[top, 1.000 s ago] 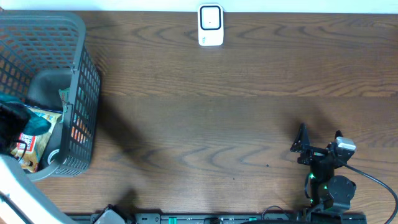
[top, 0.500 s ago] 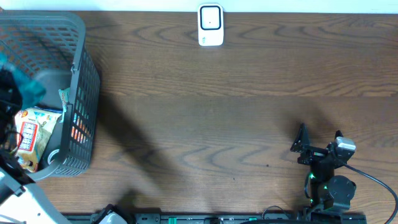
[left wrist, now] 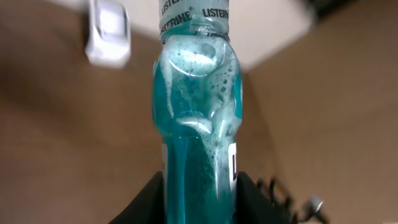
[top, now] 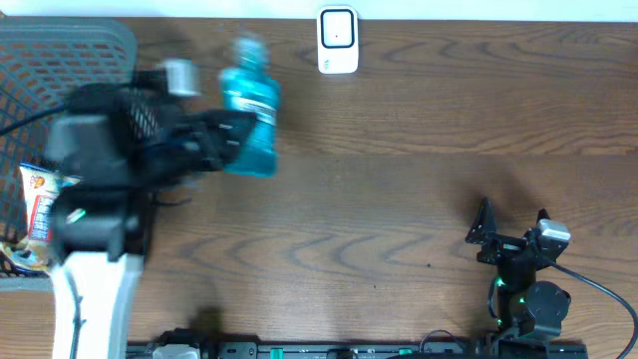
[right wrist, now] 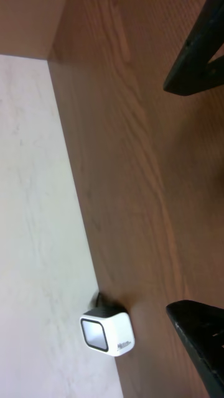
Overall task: Scan the item barcode
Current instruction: 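Lift the bottle out and set it upright on the table center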
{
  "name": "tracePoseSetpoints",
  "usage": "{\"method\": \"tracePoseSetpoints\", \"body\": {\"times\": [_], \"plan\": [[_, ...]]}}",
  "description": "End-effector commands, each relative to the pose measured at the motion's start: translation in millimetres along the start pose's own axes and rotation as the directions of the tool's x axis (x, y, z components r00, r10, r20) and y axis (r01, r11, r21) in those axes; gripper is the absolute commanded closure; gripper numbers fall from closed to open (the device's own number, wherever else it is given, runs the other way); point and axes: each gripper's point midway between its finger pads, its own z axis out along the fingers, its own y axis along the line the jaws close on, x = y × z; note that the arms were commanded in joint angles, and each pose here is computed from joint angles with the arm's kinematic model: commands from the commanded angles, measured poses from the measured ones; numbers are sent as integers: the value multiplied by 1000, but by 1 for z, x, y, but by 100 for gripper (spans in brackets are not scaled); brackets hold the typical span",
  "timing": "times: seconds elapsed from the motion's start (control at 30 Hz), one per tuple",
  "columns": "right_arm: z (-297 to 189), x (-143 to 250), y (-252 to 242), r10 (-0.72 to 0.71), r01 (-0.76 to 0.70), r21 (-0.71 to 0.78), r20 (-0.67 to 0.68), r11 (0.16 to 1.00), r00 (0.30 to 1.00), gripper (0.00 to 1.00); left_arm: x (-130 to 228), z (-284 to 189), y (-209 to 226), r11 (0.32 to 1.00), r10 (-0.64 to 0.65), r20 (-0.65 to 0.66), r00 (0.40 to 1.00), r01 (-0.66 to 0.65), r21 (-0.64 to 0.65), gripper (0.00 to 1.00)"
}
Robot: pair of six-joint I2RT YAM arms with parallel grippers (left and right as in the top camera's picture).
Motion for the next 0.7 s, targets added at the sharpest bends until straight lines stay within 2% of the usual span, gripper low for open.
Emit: {"method": "tracePoseSetpoints", "body": {"times": [0.0, 0.13, 0.3, 0.47, 0.5, 0.67], "plan": [[0, 1, 1, 7, -7, -2, -3, 1000, 1000, 1, 27, 45, 23, 990, 46, -116, 992, -61, -128, 82], [0, 1, 1, 6, -6, -2, -3, 1000, 1000, 1, 57, 90, 60, 957, 10, -243, 970, -80, -279, 81], [0, 1, 1, 7, -7, -2, -3, 1000, 1000, 1, 91, 134, 93, 940, -81, -365, 928, -50, -337, 81], [0, 1, 1, 7, -7, -2, -3, 1000, 1000, 1, 113, 167, 122, 924, -159, -413, 897, -12, -381, 81], [0, 1, 1, 7, -7, -2, -3, 1000, 1000, 1, 116, 172, 125, 921, -177, -415, 893, 2, -390, 85], [0, 1, 1, 7, -7, -2, -3, 1000, 1000, 1, 136, 196, 127, 913, -232, -428, 874, 44, -406, 85]]}}
